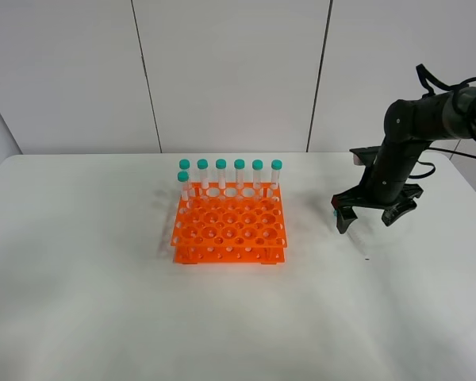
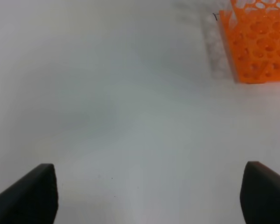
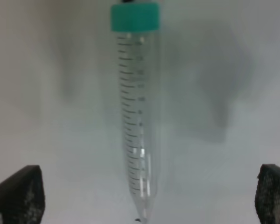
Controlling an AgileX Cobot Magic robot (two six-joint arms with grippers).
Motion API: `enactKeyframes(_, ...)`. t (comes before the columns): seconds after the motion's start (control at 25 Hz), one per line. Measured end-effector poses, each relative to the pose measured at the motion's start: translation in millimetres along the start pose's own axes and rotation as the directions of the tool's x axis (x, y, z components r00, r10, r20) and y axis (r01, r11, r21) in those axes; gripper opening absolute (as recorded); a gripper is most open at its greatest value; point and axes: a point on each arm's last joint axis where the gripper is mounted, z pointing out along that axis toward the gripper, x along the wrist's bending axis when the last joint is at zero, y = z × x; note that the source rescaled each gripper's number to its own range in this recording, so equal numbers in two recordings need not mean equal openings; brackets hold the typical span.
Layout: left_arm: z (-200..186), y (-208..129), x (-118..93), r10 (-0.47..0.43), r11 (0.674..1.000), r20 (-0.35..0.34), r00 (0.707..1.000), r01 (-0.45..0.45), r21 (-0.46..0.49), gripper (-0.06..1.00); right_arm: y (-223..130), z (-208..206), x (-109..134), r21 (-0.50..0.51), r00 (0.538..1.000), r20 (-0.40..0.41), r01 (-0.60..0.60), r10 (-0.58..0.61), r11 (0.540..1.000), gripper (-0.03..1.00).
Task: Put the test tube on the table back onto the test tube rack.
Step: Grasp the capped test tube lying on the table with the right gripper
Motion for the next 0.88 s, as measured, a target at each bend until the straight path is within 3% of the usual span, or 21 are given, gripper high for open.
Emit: enactKeyframes(0.88,0.0,0.0,0.0,0.0,1.0,0.0,1.0,0.0,0.0,1.0,2.2,33.4,2.0,0.036,1.0,0.001,-0.004,0.004,0.999,1.0)
